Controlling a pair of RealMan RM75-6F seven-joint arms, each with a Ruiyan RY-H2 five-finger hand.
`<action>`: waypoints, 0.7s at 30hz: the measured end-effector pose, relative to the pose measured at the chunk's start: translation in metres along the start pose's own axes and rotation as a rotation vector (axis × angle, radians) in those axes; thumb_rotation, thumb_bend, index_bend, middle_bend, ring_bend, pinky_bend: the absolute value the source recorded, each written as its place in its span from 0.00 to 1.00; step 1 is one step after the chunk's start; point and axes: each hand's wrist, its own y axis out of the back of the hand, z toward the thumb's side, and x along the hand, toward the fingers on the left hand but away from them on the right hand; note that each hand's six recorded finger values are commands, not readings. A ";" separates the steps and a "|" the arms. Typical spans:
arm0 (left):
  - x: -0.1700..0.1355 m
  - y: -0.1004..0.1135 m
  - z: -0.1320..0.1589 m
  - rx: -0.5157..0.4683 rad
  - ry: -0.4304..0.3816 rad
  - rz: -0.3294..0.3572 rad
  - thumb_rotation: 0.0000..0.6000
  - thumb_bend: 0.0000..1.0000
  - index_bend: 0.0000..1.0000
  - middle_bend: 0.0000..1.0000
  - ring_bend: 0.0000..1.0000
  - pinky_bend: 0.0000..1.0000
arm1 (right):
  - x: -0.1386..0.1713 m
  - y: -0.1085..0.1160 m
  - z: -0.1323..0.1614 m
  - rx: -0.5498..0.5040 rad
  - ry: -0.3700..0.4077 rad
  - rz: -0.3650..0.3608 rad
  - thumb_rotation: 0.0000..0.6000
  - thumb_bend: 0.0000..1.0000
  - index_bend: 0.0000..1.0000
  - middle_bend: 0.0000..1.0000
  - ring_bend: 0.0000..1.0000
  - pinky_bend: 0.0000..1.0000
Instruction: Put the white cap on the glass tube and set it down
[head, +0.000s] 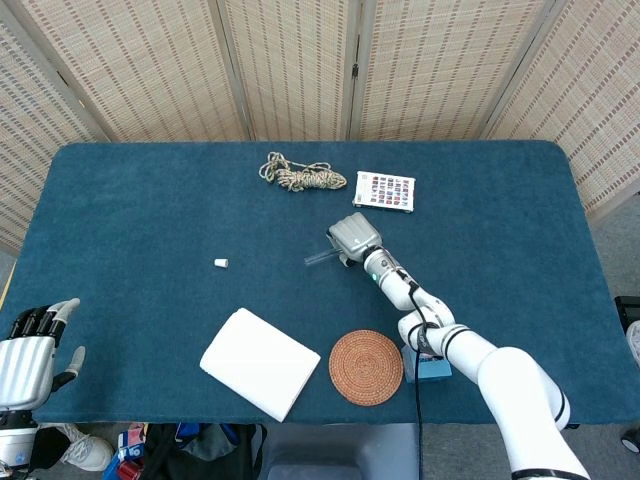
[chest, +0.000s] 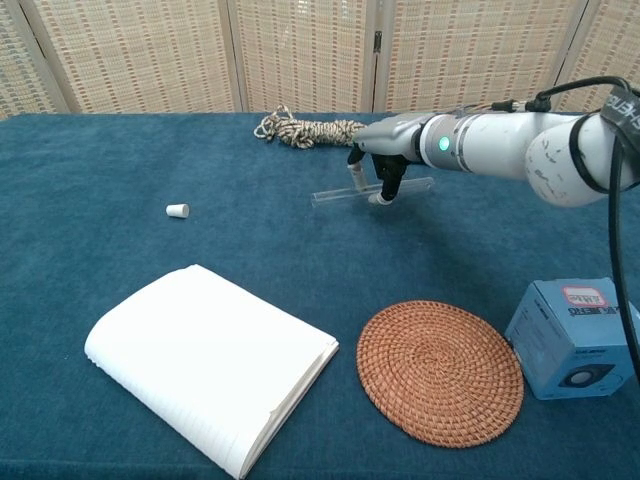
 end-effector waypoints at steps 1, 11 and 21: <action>0.002 0.001 0.001 -0.001 -0.007 0.001 1.00 0.35 0.16 0.22 0.18 0.17 | 0.001 0.003 -0.001 -0.006 0.002 -0.014 1.00 0.44 0.89 1.00 1.00 1.00; 0.038 0.020 0.022 0.017 -0.121 0.021 1.00 0.35 0.17 0.22 0.19 0.17 | 0.032 0.035 -0.023 -0.072 0.025 -0.166 1.00 0.44 0.96 1.00 1.00 1.00; 0.102 0.021 0.064 0.042 -0.279 -0.040 1.00 0.35 0.26 0.43 0.45 0.50 | 0.093 0.049 -0.059 -0.093 -0.004 -0.214 1.00 0.44 0.96 1.00 1.00 1.00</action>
